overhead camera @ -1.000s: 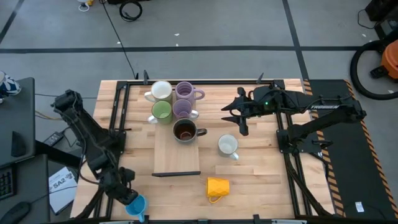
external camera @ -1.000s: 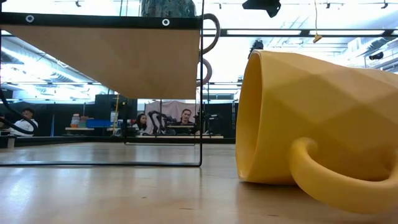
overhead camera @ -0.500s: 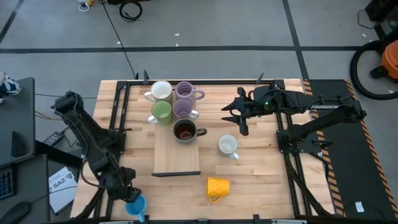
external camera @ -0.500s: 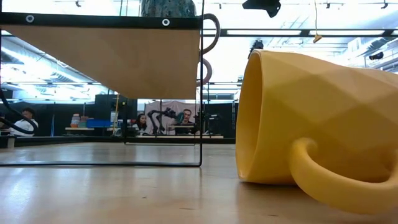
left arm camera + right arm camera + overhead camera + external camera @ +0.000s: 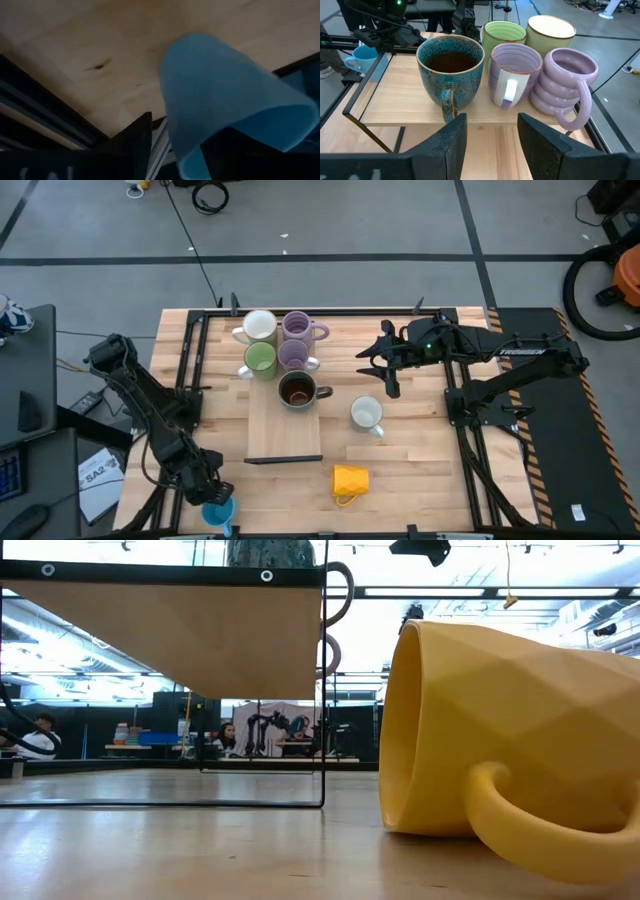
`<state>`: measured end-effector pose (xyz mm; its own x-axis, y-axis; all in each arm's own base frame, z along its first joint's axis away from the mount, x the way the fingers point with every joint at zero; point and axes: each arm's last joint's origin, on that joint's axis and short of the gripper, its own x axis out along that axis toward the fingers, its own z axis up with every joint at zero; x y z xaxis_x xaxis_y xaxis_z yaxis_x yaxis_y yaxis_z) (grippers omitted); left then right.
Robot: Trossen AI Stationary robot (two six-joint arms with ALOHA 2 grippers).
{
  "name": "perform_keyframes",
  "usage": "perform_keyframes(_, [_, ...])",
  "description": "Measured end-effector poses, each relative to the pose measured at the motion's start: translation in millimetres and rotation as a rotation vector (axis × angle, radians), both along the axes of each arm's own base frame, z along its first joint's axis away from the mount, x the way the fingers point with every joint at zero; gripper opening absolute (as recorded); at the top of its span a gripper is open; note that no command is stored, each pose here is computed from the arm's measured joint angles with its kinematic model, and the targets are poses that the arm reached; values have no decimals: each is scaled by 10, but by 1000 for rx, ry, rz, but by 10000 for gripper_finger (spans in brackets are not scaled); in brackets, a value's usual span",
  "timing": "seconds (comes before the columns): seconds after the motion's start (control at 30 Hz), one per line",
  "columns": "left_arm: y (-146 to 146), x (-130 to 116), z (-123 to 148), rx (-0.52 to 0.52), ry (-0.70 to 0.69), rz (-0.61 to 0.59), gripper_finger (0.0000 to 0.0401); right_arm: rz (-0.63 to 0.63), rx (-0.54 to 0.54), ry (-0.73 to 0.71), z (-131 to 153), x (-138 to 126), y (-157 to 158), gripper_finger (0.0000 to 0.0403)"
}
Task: Place coffee mugs
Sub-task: Put the blue mug on the shelf
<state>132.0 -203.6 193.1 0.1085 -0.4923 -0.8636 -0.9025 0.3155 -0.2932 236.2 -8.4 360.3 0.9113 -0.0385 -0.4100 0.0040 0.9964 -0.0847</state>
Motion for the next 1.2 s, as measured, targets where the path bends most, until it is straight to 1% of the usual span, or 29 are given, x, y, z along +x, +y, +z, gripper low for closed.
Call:
perform_keyframes(0.17, [50, 50, -6, 12, 11, 27, 114, 0, 0, 0, 0, 0, 0, 180])
perform_keyframes(0.37, [113, 85, -19, 41, 30, 51, 48, 0, 0, 0, 0, 0, 0, 180])
perform_keyframes(0.43, [143, 100, -22, 55, 28, 39, 29, 0, 0, 0, 0, 0, 0, 180])
perform_keyframes(0.6, [253, 123, -14, 104, 27, 4, 26, 0, 0, 0, 0, 0, 0, 180])
perform_keyframes(0.87, [600, 31, 77, 248, 87, -57, 33, 0, 0, 0, 0, 0, 0, 180])
perform_keyframes(1.07, [889, -46, 146, 346, 138, -164, 32, 0, 0, 0, 0, 0, 0, 181])
perform_keyframes(1.2, [1038, -33, 156, 394, 146, -254, 33, 0, 0, 0, 0, 0, 0, 181])
